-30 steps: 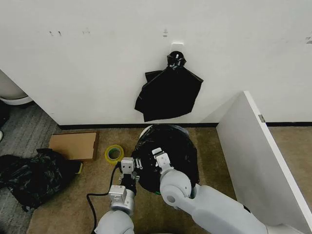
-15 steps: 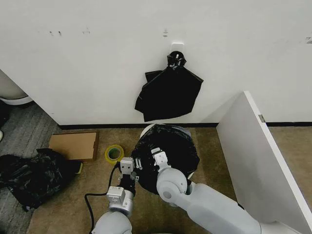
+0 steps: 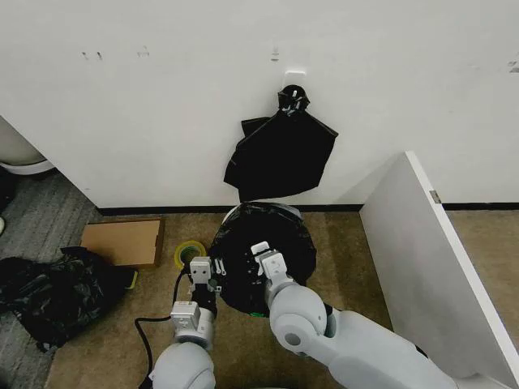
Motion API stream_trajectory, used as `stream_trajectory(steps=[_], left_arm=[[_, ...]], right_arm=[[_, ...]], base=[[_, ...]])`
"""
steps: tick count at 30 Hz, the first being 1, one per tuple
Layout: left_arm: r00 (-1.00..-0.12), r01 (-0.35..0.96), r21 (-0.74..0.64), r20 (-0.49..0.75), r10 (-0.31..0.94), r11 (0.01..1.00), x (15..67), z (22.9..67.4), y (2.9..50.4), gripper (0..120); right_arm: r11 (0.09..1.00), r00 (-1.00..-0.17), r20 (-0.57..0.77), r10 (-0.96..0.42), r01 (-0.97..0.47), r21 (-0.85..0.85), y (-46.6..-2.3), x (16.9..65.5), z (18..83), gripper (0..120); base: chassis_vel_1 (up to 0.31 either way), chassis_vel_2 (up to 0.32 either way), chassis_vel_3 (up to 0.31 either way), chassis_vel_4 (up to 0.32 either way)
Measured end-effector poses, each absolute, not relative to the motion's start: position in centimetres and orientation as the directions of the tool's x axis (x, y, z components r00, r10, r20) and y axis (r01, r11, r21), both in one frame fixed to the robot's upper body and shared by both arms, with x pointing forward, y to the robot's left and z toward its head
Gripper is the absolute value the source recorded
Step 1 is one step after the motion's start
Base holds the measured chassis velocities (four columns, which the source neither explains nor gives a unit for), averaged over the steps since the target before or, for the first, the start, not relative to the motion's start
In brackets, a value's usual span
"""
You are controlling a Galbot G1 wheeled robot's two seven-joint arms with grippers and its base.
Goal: Place the garbage bag over the trash bin.
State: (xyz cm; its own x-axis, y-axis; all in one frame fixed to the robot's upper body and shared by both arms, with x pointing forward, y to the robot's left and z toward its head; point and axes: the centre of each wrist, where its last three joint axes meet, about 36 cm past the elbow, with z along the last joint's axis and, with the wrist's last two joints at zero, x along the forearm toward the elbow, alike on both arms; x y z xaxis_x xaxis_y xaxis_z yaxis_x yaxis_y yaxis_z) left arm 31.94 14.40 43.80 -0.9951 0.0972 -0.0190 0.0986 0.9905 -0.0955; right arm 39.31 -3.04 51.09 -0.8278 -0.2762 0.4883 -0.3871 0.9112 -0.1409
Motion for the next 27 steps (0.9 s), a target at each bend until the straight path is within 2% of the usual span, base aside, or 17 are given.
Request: stream_trajectory(steps=[9, 27], left_arm=[[-0.992, 0.127, -0.099, -0.039, 0.124, 0.987, 30.9, 44.8, 14.7, 0], [-0.987, 0.157, -0.116, -0.048, 0.152, 0.981, 30.0, 45.4, 14.5, 0]], right_arm=[[0.916, -0.831, 0.498, -0.247, -0.368, -0.159, -1.4, 41.3, 49.8, 0], [0.931, -0.823, 0.537, -0.185, -0.322, -0.173, -1.3, 43.9, 48.6, 0]], base=[[0.000, 0.000, 0.000, 0.000], [0.000, 0.000, 0.000, 0.000]])
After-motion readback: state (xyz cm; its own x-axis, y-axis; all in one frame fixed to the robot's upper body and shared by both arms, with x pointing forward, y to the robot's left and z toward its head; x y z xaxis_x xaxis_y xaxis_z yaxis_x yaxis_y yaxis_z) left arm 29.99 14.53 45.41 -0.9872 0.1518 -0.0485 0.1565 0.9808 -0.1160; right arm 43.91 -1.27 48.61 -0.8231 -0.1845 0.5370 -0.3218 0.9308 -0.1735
